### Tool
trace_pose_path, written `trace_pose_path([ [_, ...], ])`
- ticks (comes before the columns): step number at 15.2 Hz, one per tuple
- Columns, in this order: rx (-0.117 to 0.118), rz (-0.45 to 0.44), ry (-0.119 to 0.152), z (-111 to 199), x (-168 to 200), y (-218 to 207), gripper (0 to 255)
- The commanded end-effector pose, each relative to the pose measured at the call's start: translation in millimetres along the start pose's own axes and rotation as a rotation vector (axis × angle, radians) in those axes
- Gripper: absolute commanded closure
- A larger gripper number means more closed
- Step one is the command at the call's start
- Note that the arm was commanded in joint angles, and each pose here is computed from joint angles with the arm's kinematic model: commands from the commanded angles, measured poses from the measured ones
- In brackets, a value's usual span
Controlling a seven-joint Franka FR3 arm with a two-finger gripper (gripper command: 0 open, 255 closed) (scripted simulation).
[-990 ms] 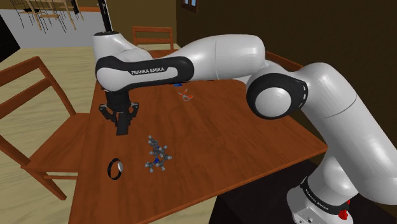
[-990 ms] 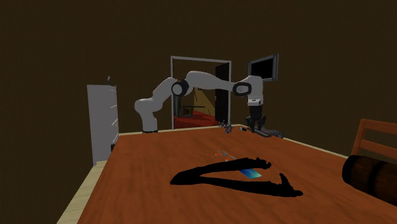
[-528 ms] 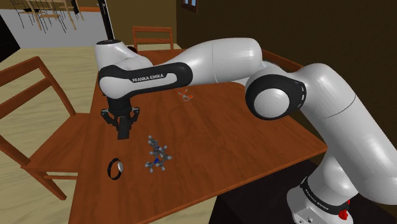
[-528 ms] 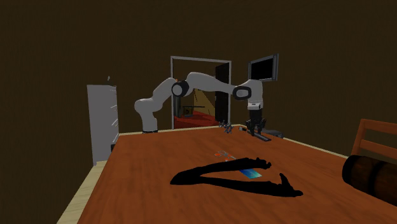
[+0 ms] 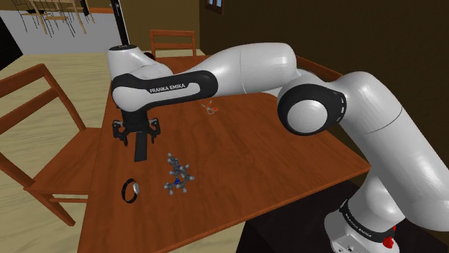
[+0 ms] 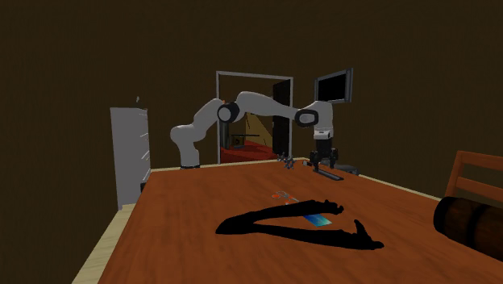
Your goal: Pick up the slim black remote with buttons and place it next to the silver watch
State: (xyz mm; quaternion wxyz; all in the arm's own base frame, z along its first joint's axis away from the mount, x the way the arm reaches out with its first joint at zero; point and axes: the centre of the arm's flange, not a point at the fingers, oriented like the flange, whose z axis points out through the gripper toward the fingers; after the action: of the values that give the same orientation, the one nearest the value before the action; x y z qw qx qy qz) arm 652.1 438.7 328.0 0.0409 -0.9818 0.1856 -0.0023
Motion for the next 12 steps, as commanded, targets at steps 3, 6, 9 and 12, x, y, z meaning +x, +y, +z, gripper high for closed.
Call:
trace_pose_path([
  [3,0.000,0.000,0.000,-13.2,0.0,0.0,0],
  [6,0.000,0.000,0.000,-50.0,0.0,0.0,0],
  [9,0.000,0.000,0.000,-50.0,0.0,0.0,0],
  [12,0.000,0.000,0.000,-50.0,0.0,0.0,0],
])
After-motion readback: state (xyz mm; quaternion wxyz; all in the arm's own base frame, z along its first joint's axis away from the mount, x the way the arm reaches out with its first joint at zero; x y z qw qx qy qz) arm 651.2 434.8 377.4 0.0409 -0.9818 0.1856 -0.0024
